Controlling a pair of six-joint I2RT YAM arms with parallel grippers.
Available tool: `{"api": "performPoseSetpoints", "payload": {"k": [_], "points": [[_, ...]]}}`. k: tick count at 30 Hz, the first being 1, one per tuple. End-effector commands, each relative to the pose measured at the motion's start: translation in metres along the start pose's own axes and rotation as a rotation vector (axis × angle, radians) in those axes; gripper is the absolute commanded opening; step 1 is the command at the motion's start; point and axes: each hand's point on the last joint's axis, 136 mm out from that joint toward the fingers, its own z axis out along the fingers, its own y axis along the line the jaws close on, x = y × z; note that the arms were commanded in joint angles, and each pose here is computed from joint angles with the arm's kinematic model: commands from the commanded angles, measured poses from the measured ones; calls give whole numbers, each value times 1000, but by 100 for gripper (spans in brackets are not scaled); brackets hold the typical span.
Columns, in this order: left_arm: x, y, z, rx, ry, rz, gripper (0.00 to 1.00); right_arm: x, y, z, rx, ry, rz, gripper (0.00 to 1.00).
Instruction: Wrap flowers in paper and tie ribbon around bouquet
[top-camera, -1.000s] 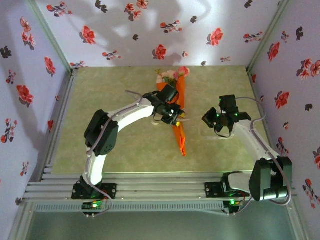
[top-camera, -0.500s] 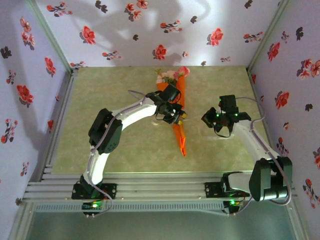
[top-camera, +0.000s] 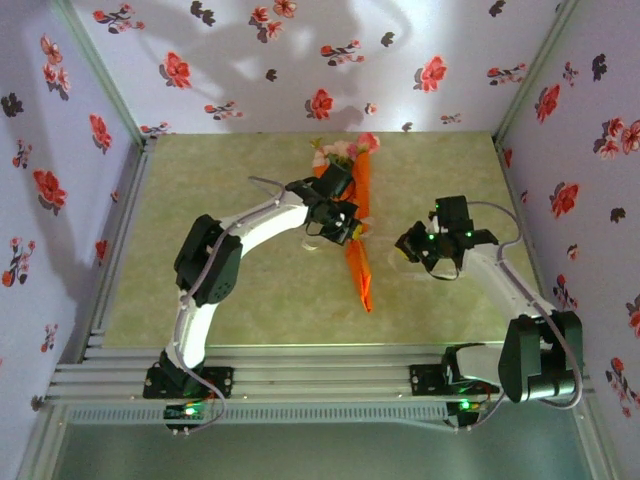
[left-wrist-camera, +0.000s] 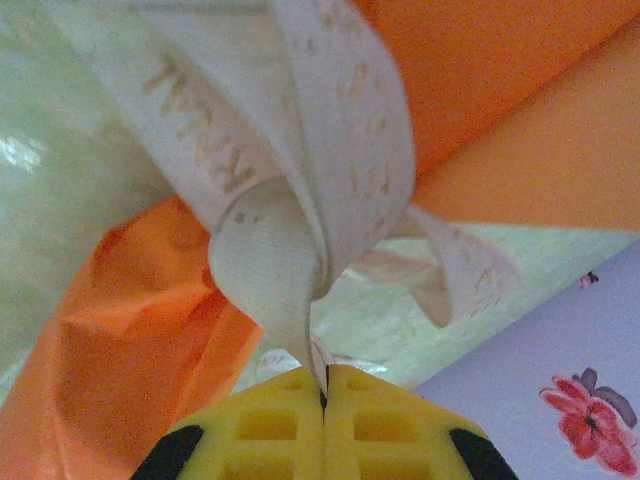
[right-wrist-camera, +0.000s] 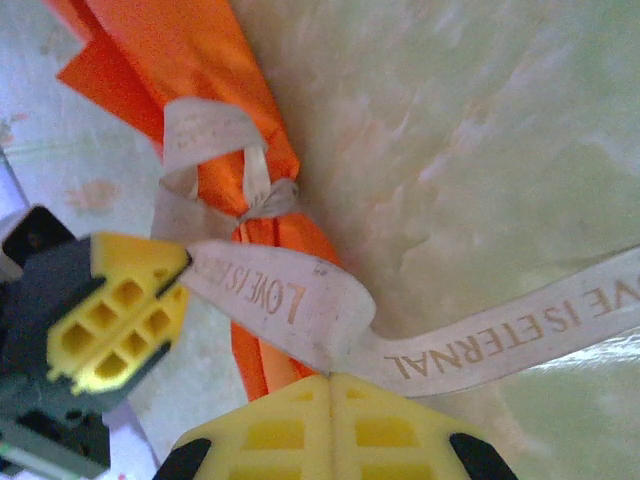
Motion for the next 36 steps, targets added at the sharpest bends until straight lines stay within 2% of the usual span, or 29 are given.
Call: {"api": "performPoseSetpoints", "payload": {"k": [1, 4, 11, 14, 17, 22, 27, 32, 36], "points": [[-17, 5, 9, -33, -48, 13, 0, 17, -2, 4, -10, 76, -12, 0], [-21, 6, 12, -42, -61, 11, 0, 17, -1, 1, 0, 77, -38, 5], [-25, 5, 17, -40, -69, 5, 0, -20, 21, 7, -13, 1, -84, 31], [-26, 4, 18, -36, -76, 5, 0, -42, 31, 19, -3, -19, -81, 35], [-26, 2, 18, -26, -77, 3, 0, -58, 42, 36, -35, -23, 9, 40], [-27, -3, 17, 25, -87, -18, 0, -65, 59, 52, -84, -29, 260, 42], [-29, -11, 17, 94, -90, -38, 0, -56, 74, 64, -146, -26, 487, 43], [-30, -10, 16, 126, -84, -60, 0, -47, 61, 73, -95, -7, 599, 43], [-31, -12, 15, 151, -81, -61, 0, -46, 57, 81, -76, 20, 624, 43]]}}
